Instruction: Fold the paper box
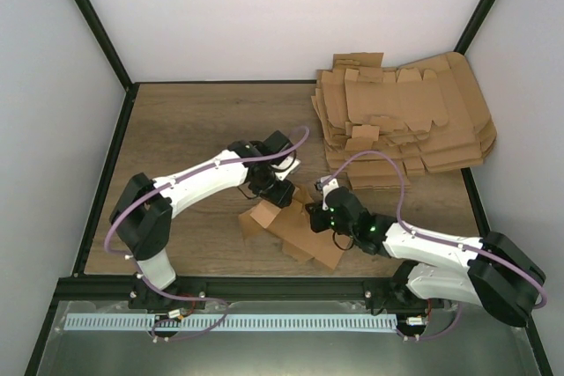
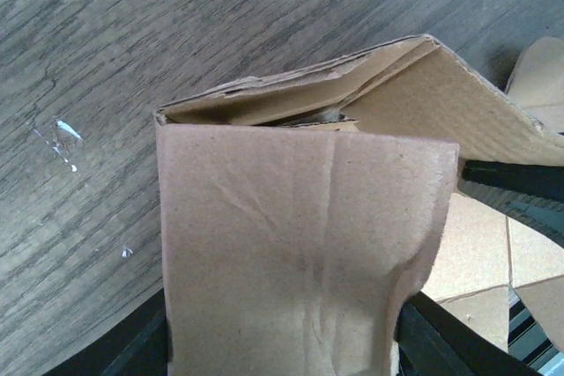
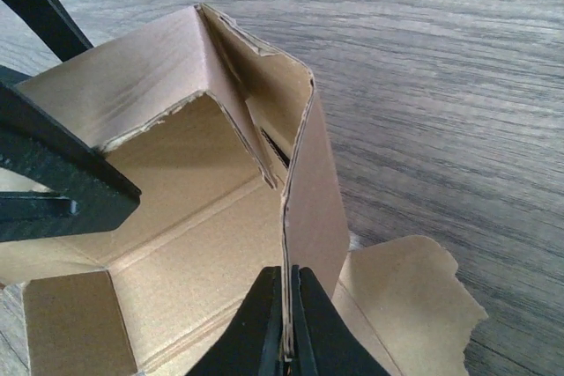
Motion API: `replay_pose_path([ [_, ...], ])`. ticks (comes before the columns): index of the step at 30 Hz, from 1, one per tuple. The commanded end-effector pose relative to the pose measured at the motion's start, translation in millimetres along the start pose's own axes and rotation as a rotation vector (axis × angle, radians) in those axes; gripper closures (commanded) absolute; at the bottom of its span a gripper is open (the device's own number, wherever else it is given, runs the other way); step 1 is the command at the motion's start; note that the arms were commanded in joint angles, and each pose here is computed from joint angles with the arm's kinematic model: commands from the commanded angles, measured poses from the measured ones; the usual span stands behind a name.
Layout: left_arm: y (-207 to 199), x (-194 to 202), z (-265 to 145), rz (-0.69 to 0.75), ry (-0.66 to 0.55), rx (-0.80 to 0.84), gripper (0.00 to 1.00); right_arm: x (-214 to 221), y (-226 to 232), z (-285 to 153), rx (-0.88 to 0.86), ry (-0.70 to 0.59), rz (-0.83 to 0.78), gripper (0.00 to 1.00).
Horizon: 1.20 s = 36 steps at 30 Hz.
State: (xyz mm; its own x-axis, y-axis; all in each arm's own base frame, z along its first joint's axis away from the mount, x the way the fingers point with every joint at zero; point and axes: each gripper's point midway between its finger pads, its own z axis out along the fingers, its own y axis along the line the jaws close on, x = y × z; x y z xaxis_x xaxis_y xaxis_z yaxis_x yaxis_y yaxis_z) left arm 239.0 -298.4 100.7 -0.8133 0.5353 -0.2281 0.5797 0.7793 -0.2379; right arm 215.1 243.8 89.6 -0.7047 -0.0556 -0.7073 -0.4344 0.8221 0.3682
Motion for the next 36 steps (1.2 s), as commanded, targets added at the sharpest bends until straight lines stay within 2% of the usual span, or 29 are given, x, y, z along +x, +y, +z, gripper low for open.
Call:
replay_pose_path([
  [1,-21,-12,1,0.071,-0.079,0.06,0.46,0,24,-1,-0.128,-0.019,-0.039,0.97],
  [6,-29,-6,10,0.145,-0.062,0.05,0.46,-2,27,-1,-0.155,-0.063,-0.109,0.96],
  [10,-35,-2,16,0.21,-0.051,0.046,0.45,-6,30,-3,-0.176,-0.1,-0.16,0.91],
  [13,-35,1,18,0.246,-0.048,0.025,0.45,-9,28,-2,-0.166,-0.132,-0.183,0.9],
  [22,-31,2,18,0.29,-0.041,-0.007,0.46,0,32,-7,-0.218,-0.145,-0.243,0.63],
  [28,-33,4,19,0.323,-0.027,-0.01,0.45,1,27,-13,-0.208,-0.159,-0.248,0.58],
  [36,-29,1,21,0.342,-0.016,-0.057,0.45,7,28,-21,-0.233,-0.15,-0.239,0.58],
])
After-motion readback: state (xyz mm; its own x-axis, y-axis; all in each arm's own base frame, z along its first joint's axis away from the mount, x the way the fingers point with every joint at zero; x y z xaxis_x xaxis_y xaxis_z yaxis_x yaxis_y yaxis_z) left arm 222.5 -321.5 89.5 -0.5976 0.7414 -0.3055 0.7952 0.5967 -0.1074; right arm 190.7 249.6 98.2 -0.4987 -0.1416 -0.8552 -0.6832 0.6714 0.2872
